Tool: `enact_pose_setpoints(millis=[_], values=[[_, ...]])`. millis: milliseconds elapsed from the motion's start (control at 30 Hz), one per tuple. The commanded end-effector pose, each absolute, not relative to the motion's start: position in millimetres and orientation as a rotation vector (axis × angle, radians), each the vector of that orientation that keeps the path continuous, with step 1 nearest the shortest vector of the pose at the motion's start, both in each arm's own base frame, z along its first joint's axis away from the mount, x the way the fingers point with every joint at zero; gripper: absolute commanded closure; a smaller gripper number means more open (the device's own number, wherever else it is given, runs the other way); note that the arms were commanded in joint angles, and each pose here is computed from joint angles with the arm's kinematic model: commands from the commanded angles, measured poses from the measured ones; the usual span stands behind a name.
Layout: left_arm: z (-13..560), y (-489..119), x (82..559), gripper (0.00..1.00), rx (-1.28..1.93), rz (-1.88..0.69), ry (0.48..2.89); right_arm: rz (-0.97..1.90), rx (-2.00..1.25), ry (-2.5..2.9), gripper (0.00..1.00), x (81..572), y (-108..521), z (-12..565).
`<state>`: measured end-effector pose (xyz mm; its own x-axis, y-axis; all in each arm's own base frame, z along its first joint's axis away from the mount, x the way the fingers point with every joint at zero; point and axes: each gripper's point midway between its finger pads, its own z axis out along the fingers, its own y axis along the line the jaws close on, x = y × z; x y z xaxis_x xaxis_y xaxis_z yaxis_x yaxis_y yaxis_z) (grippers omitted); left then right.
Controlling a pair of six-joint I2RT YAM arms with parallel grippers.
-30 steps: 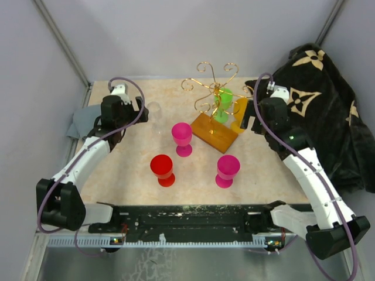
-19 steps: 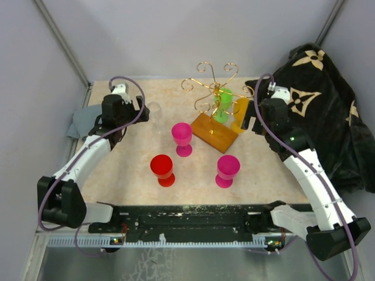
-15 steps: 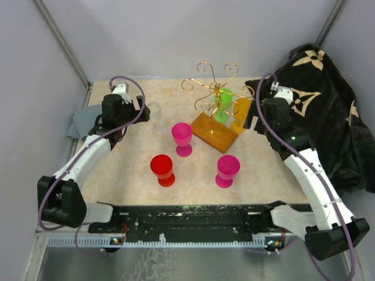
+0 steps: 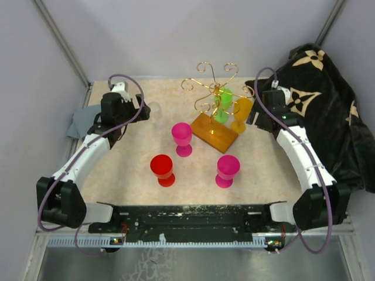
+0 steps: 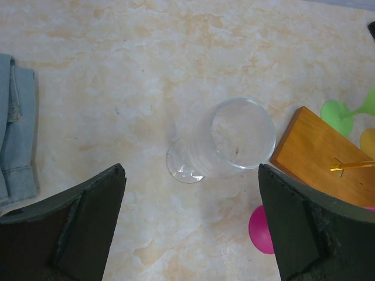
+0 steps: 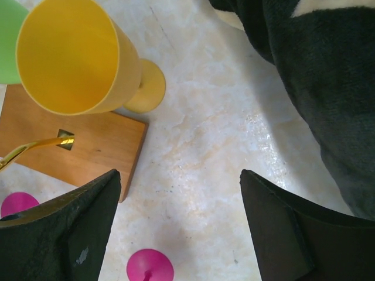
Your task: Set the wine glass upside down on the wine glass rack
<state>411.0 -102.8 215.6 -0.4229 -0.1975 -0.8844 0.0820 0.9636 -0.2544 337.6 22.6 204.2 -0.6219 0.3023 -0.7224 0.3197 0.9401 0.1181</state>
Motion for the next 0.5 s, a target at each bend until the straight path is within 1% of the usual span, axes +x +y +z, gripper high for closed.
enact_pose_setpoints(millis=[0, 167, 300, 400, 467], values=[[244, -106, 408, 0.0, -0.074, -0.353, 1.928, 0.072, 0.483, 2.15, 0.18, 374, 29, 238], [246, -105, 406, 0.0, -0.078, -0.35, 1.926, 0.122, 0.521, 2.128, 0.19, 392, 27, 238], [244, -103, 406, 0.0, -0.084, -0.341, 1.933, 0.149, 0.559, 2.11, 0.25, 400, 23, 237], [243, -103, 406, 0.0, -0.088, -0.342, 1.934, 0.145, 0.556, 2.108, 0.27, 408, 22, 236], [244, -104, 407, 0.0, -0.088, -0.344, 1.934, 0.153, 0.557, 2.115, 0.3, 413, 23, 232]])
